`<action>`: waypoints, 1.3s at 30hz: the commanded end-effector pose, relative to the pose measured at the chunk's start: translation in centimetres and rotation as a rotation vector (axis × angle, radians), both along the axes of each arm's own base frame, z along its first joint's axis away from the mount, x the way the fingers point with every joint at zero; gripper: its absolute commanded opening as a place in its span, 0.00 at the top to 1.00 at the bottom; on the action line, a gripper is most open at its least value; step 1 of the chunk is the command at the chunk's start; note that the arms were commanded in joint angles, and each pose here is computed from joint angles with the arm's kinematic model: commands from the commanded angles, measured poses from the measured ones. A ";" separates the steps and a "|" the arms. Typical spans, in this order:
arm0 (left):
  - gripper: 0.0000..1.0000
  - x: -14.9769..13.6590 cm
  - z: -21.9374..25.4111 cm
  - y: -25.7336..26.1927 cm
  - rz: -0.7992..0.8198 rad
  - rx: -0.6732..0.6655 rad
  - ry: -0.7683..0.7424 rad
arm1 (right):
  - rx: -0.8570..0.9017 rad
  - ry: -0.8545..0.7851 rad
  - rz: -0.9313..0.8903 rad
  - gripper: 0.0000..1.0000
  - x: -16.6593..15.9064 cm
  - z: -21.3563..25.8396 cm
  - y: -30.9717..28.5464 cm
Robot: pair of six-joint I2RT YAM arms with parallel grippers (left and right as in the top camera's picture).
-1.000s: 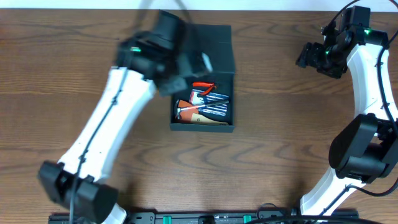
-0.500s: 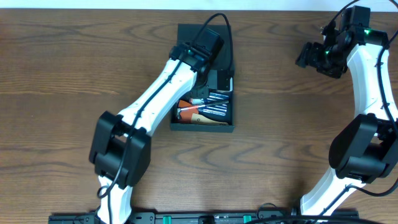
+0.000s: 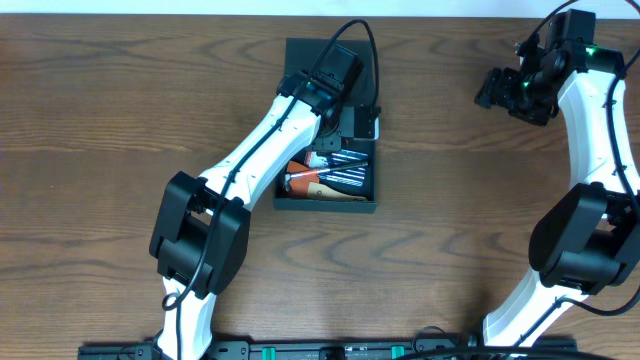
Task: Pack container
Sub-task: 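Carry the yellow screwdriver with left gripper into the box and release, then move both grippers to the box lid's far edge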
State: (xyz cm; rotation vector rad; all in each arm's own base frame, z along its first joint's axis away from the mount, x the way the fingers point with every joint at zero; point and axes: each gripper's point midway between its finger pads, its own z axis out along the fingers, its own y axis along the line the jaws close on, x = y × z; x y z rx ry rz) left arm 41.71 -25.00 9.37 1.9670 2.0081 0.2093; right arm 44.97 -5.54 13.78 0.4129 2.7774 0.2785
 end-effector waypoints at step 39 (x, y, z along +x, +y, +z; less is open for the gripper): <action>0.94 10.9 -7.1 16.5 1.470 -1.010 0.699 | 0.506 -0.095 0.245 0.99 7.7 -12.5 18.6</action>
